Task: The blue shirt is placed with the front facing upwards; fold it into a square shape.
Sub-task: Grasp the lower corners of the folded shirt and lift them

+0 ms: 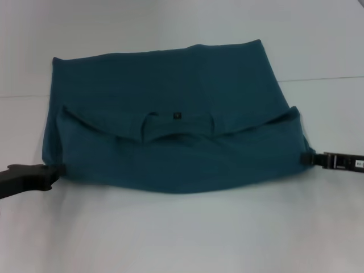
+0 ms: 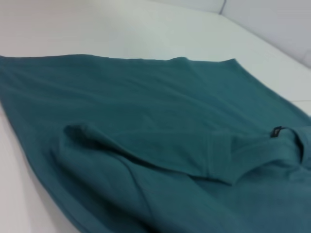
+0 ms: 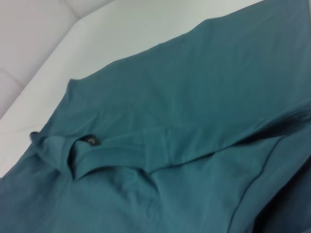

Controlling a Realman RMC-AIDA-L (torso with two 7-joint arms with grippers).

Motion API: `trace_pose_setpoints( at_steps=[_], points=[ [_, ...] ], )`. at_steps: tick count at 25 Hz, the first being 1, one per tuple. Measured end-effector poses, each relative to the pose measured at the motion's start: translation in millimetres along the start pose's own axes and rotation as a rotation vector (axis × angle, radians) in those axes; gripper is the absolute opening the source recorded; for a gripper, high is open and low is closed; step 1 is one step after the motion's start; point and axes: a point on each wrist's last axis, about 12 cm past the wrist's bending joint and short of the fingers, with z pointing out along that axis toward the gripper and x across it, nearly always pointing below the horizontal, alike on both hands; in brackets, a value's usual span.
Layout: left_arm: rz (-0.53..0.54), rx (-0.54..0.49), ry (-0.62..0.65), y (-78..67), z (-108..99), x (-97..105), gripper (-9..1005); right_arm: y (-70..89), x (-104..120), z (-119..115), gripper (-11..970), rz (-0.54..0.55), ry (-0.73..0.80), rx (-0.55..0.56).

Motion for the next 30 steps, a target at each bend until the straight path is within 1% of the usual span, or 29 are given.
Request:
trace_pose_setpoints(
  at_steps=[5, 18, 30],
  points=[
    [-0.028, 0.061, 0.002, -0.1, -16.1, 8.4, -1, 0.3, 15.5, -13.1, 38, -0.026, 0.021, -0.051],
    [-0.068, 0.145, 0.022, 0.9, -52.0, 23.9, -1, -0.1, 53.1, -50.3, 38, -0.052, 0.026, -0.164],
    [-0.071, 0.190, 0.068, -0.9, -69.6, 36.7, -2, 0.4, 78.2, -70.3, 38, -0.069, 0.042, -0.212]
  ],
)
